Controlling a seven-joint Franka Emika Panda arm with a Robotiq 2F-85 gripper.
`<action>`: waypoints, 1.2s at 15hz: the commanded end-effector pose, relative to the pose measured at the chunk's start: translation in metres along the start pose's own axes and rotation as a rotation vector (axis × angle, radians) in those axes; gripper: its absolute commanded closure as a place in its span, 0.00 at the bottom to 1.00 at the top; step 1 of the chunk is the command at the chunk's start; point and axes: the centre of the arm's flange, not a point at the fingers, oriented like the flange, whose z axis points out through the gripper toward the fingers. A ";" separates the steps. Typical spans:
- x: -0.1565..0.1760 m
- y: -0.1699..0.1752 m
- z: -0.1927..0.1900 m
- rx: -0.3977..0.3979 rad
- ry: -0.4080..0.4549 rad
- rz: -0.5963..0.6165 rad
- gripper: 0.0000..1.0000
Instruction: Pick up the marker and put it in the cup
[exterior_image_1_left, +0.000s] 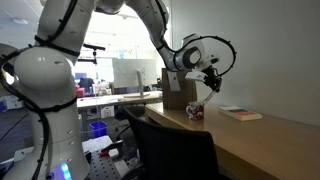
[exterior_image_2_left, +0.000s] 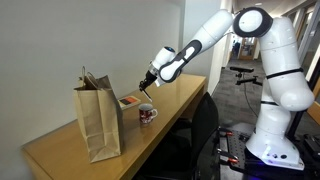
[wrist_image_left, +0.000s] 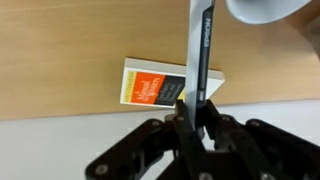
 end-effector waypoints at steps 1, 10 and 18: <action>-0.006 -0.011 -0.017 0.059 0.038 -0.042 0.94; -0.016 -0.032 -0.009 0.246 0.138 -0.302 0.94; -0.028 -0.007 0.004 0.367 0.173 -0.453 0.94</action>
